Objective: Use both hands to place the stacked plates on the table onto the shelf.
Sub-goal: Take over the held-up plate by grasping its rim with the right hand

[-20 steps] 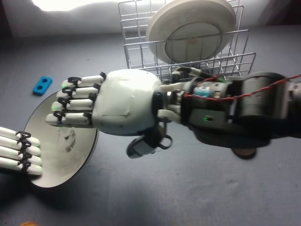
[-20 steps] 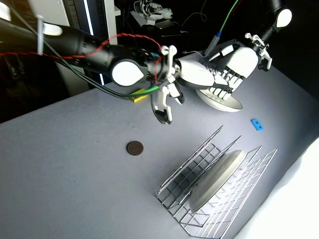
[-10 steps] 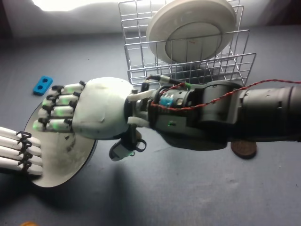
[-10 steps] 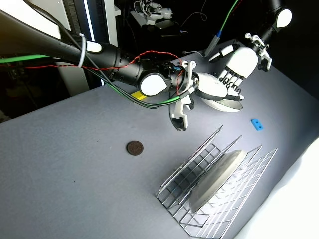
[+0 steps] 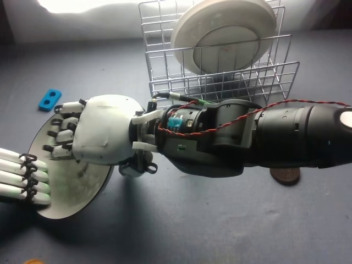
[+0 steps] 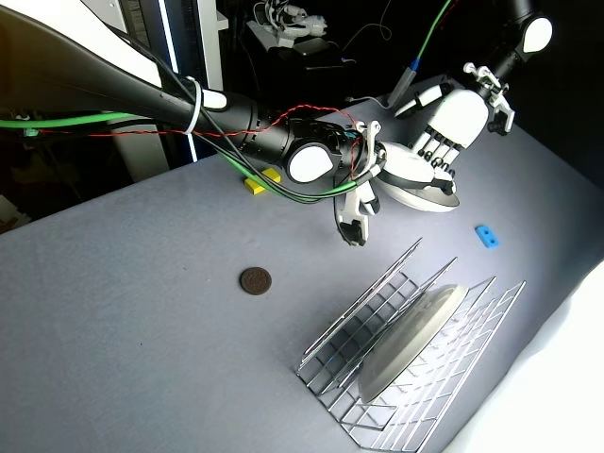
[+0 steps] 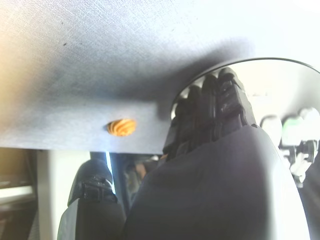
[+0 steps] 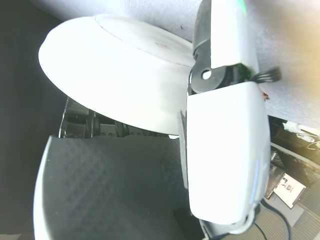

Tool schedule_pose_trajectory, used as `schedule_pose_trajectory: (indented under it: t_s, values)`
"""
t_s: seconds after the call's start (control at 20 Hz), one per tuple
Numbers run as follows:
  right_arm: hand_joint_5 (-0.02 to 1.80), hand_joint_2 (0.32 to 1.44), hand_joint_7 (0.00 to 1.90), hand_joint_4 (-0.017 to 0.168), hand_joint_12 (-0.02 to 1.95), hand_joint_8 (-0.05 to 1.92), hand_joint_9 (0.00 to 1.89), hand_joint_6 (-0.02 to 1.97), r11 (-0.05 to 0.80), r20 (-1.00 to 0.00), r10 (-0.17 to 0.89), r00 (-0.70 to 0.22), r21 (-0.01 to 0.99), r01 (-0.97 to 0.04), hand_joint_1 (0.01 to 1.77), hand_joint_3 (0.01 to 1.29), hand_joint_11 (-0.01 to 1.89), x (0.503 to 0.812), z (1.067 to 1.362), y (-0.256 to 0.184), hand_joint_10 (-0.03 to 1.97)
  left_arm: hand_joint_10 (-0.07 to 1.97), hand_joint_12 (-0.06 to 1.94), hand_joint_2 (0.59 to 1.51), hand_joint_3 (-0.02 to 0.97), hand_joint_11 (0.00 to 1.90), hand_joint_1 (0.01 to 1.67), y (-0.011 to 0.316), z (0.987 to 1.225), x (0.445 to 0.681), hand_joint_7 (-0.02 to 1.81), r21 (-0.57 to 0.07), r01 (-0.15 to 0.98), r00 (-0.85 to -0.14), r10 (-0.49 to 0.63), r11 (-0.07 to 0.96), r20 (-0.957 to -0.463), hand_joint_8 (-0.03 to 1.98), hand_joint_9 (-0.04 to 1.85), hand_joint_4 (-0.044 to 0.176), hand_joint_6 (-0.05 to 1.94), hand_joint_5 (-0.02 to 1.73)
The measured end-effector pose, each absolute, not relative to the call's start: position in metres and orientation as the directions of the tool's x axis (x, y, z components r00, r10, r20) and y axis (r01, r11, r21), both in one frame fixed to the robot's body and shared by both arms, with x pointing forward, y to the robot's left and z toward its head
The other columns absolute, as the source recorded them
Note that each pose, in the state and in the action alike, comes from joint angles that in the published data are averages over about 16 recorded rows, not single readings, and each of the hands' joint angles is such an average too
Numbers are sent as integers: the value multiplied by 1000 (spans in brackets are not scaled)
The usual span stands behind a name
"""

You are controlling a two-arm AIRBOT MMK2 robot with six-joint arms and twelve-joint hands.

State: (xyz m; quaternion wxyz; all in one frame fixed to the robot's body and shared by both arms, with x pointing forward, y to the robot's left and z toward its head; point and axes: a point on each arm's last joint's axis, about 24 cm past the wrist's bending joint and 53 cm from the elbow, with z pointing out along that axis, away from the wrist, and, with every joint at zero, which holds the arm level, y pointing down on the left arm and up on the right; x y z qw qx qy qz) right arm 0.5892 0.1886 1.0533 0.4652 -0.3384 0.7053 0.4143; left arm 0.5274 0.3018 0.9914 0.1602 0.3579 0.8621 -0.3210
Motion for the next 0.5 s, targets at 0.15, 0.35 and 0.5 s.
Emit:
schedule_pose_trajectory:
  t_s: [0.15, 0.35, 0.5]
  values:
    - [409, 937, 422, 1, 836, 33, 430, 66, 423, -942, -85, -326, 262, -868, 1287, 10, 215, 590, 1056, 192, 29, 6, -13, 1110, 22, 17, 16, 302, 992, 528, 47, -439, 719, -693, 514, 538, -506, -7, 22, -9, -24, 39]
    - [596, 956, 630, -1, 990, 150, 655, 208, 414, -948, -73, -309, 253, -874, 1286, 10, 409, 591, 1060, 195, 123, 9, -6, 1111, 22, 16, 15, 301, 993, 529, 47, -440, 719, -694, 512, 538, -506, -5, 23, -8, -25, 39]
    - [704, 967, 754, -1, 1026, 255, 802, 321, 406, -953, -63, -297, 248, -880, 1286, 10, 563, 590, 1064, 196, 185, 13, 0, 1113, 22, 16, 15, 299, 995, 531, 49, -441, 720, -692, 510, 536, -511, -1, 25, -8, -25, 39]
